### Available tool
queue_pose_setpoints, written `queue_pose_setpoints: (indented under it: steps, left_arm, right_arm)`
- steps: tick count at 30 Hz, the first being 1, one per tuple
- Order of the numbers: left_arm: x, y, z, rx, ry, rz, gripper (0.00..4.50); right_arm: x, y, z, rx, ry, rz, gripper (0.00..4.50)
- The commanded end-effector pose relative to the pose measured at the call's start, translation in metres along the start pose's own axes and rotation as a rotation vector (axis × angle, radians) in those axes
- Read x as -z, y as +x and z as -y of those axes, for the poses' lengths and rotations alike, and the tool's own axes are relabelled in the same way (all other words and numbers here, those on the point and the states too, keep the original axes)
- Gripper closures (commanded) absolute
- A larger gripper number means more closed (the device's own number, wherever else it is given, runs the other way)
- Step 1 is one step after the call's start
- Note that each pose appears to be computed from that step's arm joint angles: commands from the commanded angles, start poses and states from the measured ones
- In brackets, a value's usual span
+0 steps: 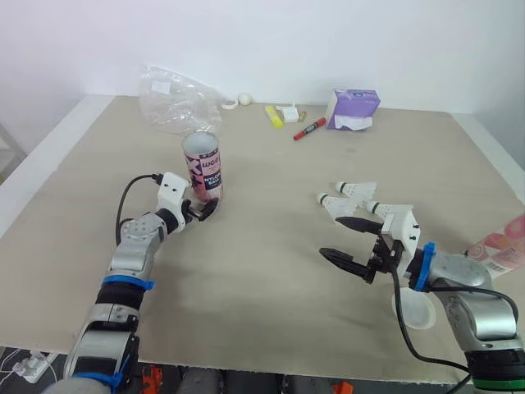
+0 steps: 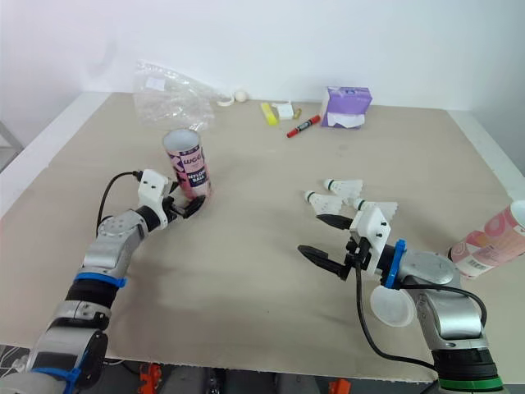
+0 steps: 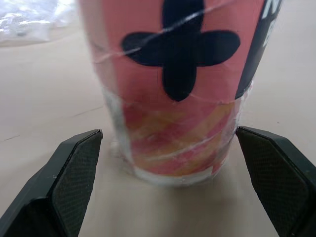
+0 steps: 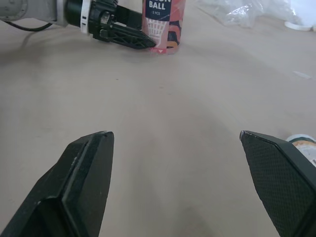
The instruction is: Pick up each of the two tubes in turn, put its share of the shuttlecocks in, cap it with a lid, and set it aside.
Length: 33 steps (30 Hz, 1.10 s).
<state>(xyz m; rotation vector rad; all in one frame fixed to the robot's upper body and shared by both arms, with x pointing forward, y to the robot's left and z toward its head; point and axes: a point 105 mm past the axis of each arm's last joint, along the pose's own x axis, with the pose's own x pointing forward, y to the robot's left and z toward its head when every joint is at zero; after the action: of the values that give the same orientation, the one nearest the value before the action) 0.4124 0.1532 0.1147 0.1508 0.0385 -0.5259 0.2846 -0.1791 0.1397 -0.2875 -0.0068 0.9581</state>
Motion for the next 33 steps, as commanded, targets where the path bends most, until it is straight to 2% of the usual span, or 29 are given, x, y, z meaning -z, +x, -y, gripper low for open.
queue_pose_setpoints:
  steps: [1, 11, 22, 31, 33]
  left_arm:
    - [-0.013, 0.009, -0.001, 0.02, 0.037, 0.034, 0.0]
    - [-0.016, 0.029, 0.004, 0.094, 0.038, 0.024, 0.0]
    - [-0.031, 0.047, -0.001, 0.048, -0.035, 0.035, 0.0]
    - [-0.023, 0.049, 0.012, 0.111, -0.016, 0.03, 0.0]
    - [-0.022, 0.048, 0.011, 0.105, -0.017, 0.035, 0.52]
  right_arm:
    - [-0.011, -0.001, 0.0, 0.006, -0.048, 0.029, 0.12]
    - [-0.01, 0.001, -0.002, 0.004, -0.049, 0.028, 0.12]
    - [-0.013, 0.001, -0.003, 0.011, -0.051, 0.029, 0.12]
    - [-0.014, 0.0, -0.005, 0.014, -0.05, 0.024, 0.12]
    - [-0.014, 0.0, -0.005, 0.014, -0.049, 0.023, 0.0]
